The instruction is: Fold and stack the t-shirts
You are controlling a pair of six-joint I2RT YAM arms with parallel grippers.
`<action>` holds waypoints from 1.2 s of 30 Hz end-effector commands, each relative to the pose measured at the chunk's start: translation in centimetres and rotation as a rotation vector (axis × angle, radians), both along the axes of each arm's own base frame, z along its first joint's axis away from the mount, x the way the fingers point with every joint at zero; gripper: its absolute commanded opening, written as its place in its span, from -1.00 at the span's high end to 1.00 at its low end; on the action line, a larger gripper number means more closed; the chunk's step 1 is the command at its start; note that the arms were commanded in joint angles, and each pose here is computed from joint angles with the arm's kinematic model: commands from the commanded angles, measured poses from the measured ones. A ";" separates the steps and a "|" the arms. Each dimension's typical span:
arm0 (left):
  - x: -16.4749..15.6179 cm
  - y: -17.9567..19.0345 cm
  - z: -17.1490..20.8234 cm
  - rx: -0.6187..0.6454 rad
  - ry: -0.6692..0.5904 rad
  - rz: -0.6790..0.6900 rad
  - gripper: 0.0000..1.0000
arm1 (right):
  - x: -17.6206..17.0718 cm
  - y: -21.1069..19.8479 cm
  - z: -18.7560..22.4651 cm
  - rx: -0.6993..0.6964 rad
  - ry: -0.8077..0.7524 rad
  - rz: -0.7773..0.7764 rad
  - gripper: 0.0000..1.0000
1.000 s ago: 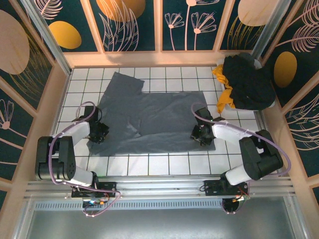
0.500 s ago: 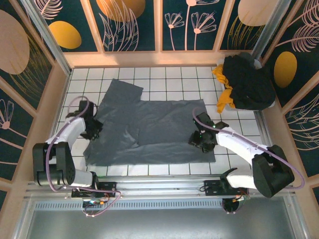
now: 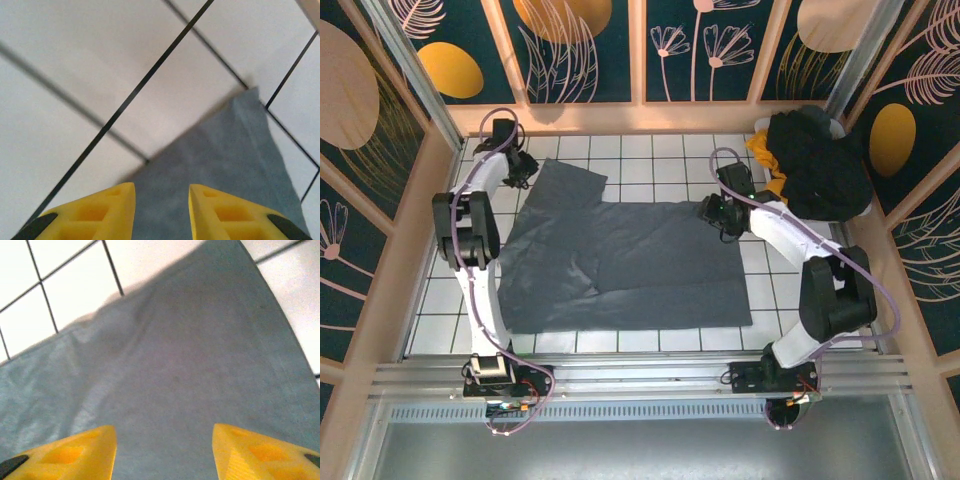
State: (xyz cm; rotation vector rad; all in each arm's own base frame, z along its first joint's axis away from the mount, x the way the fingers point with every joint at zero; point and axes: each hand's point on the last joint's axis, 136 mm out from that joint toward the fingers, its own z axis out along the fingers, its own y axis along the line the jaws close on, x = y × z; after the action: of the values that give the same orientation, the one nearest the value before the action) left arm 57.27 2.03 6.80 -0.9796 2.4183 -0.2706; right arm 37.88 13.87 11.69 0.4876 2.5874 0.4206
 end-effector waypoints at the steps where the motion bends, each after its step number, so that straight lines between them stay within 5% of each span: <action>1: 2.4 0.3 -1.0 0.057 -0.019 -0.060 0.35 | 0.7 0.3 1.2 -0.009 -0.009 0.039 -0.05; 14: 8.4 -0.1 -3.7 0.125 -0.144 -0.019 0.26 | -3.2 -1.4 1.1 0.007 0.016 -0.025 -0.05; 22: 9.6 -2.7 -6.2 0.075 -0.153 -0.033 -0.01 | -3.6 -1.8 1.1 0.012 0.023 -0.018 -0.05; 31: 7.2 -6.7 -9.7 0.058 -0.011 -0.080 -0.10 | -3.6 -3.1 0.7 0.012 0.027 -0.027 -0.04; 36: 3.8 -7.2 -11.4 0.146 0.135 -0.089 0.04 | -3.0 -3.5 0.9 0.020 0.020 -0.037 -0.04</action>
State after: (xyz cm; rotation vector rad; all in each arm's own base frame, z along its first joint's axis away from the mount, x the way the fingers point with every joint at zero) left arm 66.87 -1.80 2.50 -0.8509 2.2705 -0.1684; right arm 35.21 10.43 12.71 0.5693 2.5755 0.4214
